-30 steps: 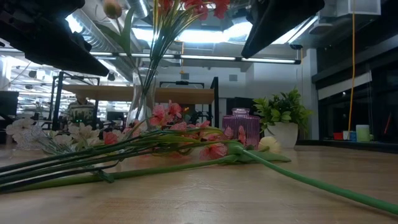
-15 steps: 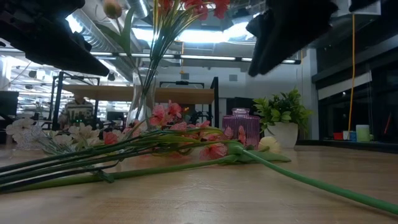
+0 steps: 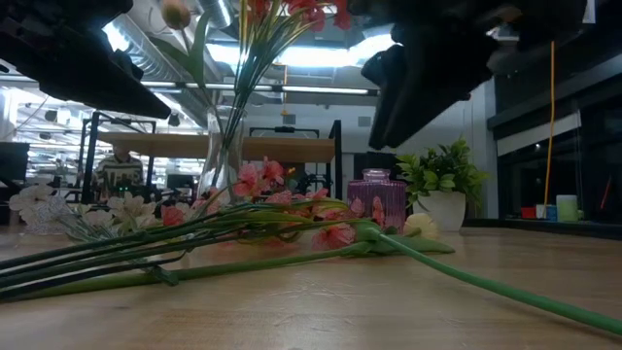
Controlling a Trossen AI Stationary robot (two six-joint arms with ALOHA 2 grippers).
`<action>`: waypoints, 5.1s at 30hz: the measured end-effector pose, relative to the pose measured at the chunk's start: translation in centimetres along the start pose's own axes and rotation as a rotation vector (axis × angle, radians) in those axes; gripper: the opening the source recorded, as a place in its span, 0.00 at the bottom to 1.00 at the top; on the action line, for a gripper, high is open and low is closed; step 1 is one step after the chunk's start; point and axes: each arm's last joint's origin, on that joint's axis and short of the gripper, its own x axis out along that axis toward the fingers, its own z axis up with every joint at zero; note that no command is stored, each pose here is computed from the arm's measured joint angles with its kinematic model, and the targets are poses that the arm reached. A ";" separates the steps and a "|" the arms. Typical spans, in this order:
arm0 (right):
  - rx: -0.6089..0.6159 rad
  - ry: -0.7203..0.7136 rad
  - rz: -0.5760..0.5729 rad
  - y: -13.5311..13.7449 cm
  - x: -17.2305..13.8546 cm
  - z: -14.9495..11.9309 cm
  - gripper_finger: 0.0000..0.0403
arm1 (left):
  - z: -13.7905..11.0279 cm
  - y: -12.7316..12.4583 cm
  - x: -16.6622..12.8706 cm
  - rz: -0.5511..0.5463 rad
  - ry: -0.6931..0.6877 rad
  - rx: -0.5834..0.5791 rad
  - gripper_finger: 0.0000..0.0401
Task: Pick and place flowers into a vace then onto a shelf
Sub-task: Put the red tulip into the transparent vase
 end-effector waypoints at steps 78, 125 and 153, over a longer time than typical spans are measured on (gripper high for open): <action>0.822 0.027 -0.007 3.0 6.9 -1.0 0.23 | 0.0 0.0 0.0 -0.005 0.002 0.001 0.02; 1.002 -0.010 0.005 2.4 7.3 -0.6 0.49 | 0.0 0.0 0.0 -0.005 0.002 0.002 0.02; 0.929 0.159 -0.061 1.8 8.8 -2.3 0.23 | 0.0 0.0 0.0 -0.004 0.002 0.001 0.02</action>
